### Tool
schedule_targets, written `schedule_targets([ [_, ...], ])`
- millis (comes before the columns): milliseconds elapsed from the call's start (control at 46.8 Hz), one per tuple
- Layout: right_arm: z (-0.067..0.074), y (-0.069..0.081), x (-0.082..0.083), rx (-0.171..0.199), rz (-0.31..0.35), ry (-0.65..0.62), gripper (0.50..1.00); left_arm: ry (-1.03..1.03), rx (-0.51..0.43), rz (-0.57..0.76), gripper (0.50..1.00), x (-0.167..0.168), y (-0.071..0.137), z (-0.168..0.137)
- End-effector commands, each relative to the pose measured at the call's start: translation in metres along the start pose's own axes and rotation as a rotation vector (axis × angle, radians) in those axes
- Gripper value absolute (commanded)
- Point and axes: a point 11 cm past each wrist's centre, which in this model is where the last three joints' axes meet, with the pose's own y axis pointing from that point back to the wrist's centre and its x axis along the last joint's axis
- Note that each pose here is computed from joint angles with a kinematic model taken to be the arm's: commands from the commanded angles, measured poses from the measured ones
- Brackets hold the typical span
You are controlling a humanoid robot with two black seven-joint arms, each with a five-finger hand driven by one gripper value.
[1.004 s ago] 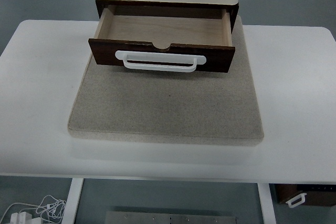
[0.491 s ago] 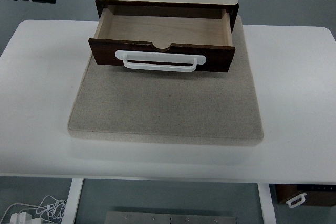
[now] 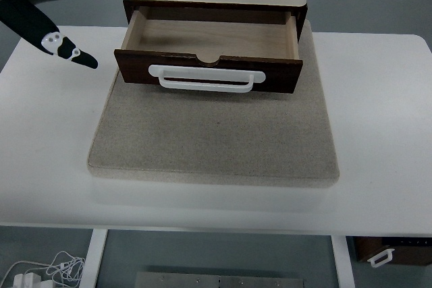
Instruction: Close the drawer under the combination cabinet
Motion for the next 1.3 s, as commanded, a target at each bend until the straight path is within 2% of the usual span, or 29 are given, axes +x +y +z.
schedule_targets([
  [0,0.0,0.0,0.0,0.0,-0.001,0.0,0.952,-0.002,0.025,-0.024,1.0,-0.005,-0.01,-0.001],
  [214,0.0,0.0,0.0,0.001,-0.001,0.0,0.952,-0.034,0.096,-0.063,1.0,-0.011,-0.028,0.003],
  [449,0.0,0.0,-0.001,0.001,-0.002,0.0,0.952,-0.084,0.158,-0.067,1.0,-0.007,-0.035,0.014],
  [812,0.0,0.0,0.0,0.001,-0.001,0.0,0.952,-0.093,0.247,-0.087,1.0,-0.005,-0.046,0.013],
  [1090,0.0,0.0,0.0,-0.001,0.001,0.0,0.952,-0.058,0.218,-0.066,1.0,0.012,-0.066,0.019],
  [1282,0.0,0.0,0.0,0.001,0.001,0.0,0.952,0.071,0.102,-0.073,1.0,0.023,-0.075,0.04],
])
